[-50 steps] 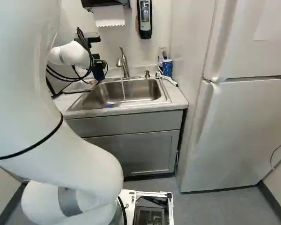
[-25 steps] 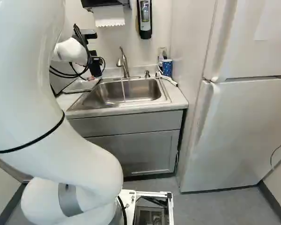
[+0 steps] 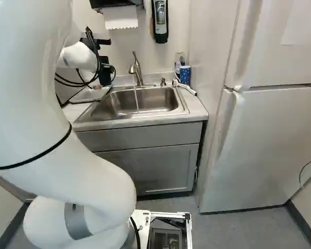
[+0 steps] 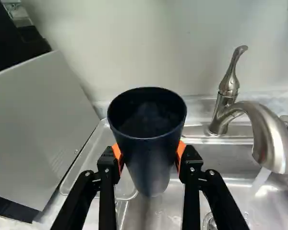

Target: Rinse the cup and place it in the tray

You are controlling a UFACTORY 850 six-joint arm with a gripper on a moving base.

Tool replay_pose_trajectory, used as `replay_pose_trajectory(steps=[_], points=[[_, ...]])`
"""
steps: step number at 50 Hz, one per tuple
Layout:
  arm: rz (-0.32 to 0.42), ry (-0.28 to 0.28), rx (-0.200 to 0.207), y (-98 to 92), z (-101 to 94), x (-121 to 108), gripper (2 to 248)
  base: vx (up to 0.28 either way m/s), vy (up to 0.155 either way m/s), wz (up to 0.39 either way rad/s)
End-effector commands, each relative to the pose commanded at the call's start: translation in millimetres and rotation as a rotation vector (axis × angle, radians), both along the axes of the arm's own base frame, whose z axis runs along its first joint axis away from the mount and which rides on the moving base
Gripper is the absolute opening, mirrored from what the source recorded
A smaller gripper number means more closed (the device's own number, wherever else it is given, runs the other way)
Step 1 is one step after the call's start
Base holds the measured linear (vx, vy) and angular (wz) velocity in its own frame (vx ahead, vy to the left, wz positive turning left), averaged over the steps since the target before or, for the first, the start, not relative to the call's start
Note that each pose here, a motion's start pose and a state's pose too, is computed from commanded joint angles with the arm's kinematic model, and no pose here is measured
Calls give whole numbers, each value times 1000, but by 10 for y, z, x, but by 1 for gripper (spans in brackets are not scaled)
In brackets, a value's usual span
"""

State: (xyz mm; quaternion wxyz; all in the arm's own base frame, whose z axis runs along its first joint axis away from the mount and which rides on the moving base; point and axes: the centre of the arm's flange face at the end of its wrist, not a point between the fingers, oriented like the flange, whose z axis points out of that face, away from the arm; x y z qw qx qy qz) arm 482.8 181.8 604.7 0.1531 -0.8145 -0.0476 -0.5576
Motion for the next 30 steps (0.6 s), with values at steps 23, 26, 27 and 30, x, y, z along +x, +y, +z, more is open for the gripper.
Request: replay_pose_trajectory(steps=[23,26,27,30], points=[[-80,73,216,0,0,0,123,0,0,0],[-90,83,244,0,0,0,123,0,0,0],[-94,86,253,0,0,0,123,0,0,0],[-104,95,281,0,0,0,123,0,0,0]])
